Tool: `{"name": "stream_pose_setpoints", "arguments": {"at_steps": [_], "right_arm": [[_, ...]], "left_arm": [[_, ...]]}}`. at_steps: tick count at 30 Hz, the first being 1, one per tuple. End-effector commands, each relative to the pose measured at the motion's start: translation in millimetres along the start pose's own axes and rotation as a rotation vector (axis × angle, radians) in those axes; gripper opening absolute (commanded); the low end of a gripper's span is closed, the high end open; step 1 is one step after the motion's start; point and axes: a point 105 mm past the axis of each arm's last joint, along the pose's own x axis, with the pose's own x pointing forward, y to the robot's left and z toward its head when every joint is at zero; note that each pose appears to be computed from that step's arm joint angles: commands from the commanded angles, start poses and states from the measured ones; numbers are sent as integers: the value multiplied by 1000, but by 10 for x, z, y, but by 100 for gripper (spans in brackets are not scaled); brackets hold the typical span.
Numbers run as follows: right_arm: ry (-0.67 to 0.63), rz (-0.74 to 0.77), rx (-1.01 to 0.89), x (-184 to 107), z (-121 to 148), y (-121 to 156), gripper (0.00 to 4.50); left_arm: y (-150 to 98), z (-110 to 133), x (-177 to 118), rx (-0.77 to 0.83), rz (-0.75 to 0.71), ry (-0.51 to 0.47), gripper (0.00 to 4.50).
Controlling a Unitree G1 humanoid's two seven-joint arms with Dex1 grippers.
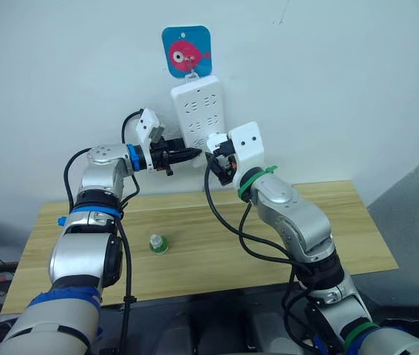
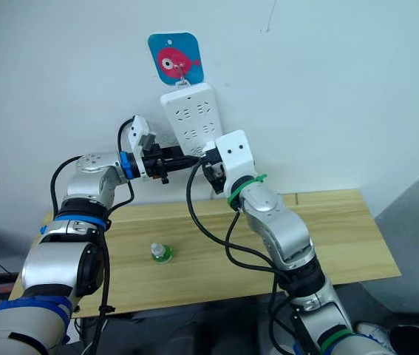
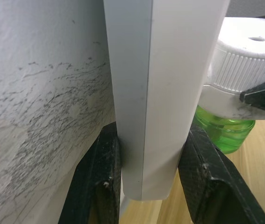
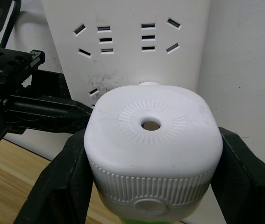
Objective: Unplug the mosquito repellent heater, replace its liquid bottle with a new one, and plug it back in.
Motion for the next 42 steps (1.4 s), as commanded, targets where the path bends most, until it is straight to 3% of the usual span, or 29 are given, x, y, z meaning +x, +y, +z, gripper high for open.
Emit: {"name": "stream_pose_setpoints", "arguments": {"at_steps": [1,9,14,19,25,29,31,35,42], "right_arm": [[-62,18,-8,-219,211,13,297],[-45,2,-11,-469,219,-122,297],[-133,-8,119,-562,332,-292,297],[-199,37,249,-644,385,-296,297],[-266,96,363,-702,462,-248,297],[-311,147,481,-711,520,-196,297],[-313,164,531,-708,516,-160,297],[-309,198,637,-706,504,-67,297],[-308,222,717,-701,530,-30,297]], "left_arm": [[93,91,-2,76,73,-5,129],[134,20,-68,79,109,17,129],[143,-71,-326,85,122,31,129],[98,-199,-780,180,187,72,277],[-230,-135,-1171,286,192,71,450],[-832,88,-842,242,-57,-8,450],[-990,207,-659,203,-103,-51,450],[-1107,325,-348,175,-103,-125,450],[-1020,412,-111,120,-13,-248,450]]}}
